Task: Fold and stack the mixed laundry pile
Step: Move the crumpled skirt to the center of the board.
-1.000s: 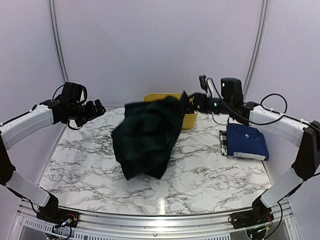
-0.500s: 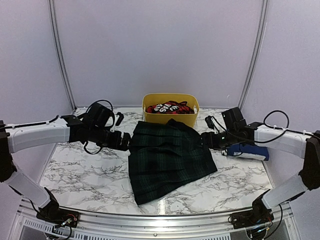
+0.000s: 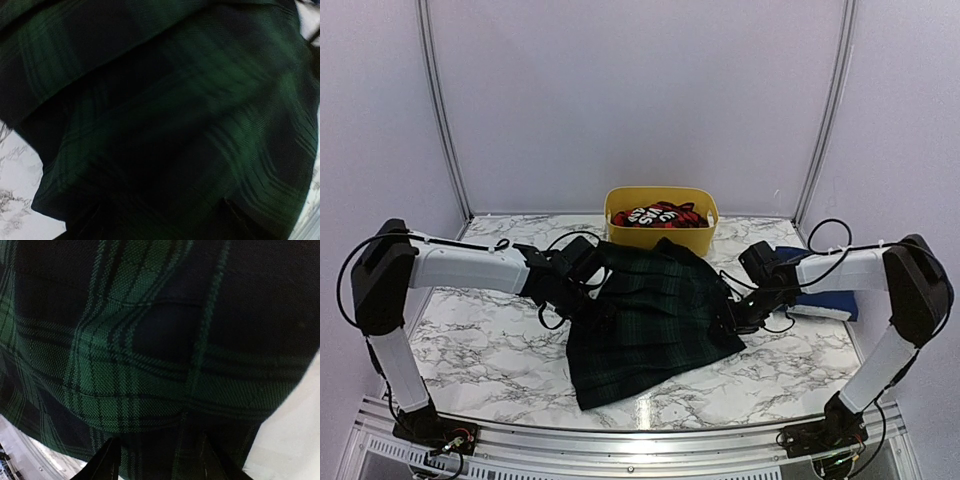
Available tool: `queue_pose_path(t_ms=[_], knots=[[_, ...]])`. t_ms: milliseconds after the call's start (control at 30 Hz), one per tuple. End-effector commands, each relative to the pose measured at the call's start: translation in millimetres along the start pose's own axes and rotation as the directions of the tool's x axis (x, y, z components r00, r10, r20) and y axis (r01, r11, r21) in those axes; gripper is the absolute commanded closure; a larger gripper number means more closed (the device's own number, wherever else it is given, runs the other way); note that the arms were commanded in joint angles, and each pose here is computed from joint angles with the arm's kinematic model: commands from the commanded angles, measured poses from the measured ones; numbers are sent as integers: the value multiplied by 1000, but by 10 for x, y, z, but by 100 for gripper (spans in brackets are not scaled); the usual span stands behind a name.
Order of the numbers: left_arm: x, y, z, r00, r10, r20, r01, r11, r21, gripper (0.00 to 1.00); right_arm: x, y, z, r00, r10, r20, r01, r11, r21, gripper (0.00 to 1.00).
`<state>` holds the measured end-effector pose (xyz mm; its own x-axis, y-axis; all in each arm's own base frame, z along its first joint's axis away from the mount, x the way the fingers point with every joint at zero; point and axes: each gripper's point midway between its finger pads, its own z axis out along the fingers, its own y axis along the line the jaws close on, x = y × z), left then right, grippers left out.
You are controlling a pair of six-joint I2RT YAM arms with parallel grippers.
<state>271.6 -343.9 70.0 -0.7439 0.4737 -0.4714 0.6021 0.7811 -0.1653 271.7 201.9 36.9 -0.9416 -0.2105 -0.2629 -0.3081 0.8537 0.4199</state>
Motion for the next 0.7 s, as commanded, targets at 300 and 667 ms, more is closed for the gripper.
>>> queue_pose_path(t_ms=[300,667], knots=[[-331,1970,-209,927,-366,82,369,848,-380,12,-77,2341,-654,877,-461,133,435,647,-626,43],[100,618,-859,990,-14,139,37,985,-167,4,-1139,618,-880,944,-104,312,181,957,-227,38]])
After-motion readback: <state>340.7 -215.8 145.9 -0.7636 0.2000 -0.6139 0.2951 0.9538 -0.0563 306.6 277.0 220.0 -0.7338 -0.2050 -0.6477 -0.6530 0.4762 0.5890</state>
